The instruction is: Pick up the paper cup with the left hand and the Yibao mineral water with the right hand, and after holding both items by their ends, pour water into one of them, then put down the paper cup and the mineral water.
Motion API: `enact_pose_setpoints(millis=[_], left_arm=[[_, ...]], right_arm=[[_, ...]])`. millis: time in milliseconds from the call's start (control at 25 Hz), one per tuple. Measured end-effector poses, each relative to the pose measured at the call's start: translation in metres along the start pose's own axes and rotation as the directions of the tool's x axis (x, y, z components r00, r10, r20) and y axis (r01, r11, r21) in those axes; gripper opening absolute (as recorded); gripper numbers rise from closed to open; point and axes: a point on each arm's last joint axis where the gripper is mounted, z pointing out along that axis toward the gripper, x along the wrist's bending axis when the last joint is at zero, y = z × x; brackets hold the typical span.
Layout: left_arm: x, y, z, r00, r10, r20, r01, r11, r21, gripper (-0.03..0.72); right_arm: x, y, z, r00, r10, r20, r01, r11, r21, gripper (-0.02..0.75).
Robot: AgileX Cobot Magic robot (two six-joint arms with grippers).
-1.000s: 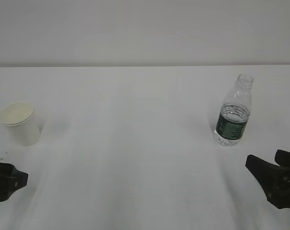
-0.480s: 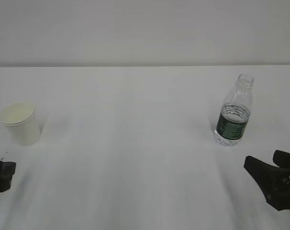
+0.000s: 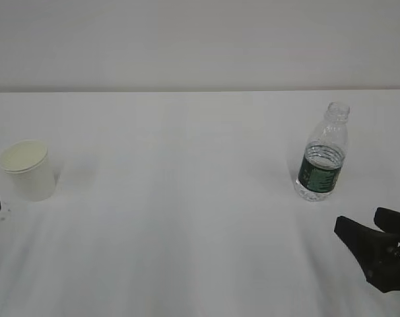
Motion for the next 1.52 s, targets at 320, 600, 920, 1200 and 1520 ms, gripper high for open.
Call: enact_pose_setpoints(millis=[320, 600, 920, 1200, 1520], left_arm=[[-0.002, 0.011, -0.005, 0.993, -0.102, 0.054, 0.108, 0.986, -0.124, 0.474], [-0.015, 0.012, -0.007, 0.977, -0.076, 0.197, 0.103, 0.986, -0.128, 0.454], [-0.006, 0.000, 0.009, 0.987, -0.067, 0.143, 0.077, 0.995, -0.061, 0.385], [0.021, -0.004, 0.020, 0.993, -0.116, -0.019, 0.114, 0.990, -0.080, 0.376], [0.024, -0.005, 0.022, 0.992, -0.118, -0.036, 0.114, 0.989, -0.090, 0.374]], right_arm=[[0.002, -0.001, 0.000, 0.999, -0.024, -0.025, 0.024, 1.000, 0.005, 0.574], [0.003, -0.001, 0.000, 0.999, -0.034, -0.028, 0.034, 0.999, 0.005, 0.574], [0.003, -0.001, 0.000, 0.998, -0.051, -0.032, 0.051, 0.999, 0.005, 0.574], [0.003, -0.001, 0.000, 0.998, -0.053, -0.032, 0.053, 0.999, 0.005, 0.574], [0.003, -0.001, 0.000, 0.998, -0.055, -0.032, 0.055, 0.998, 0.005, 0.574]])
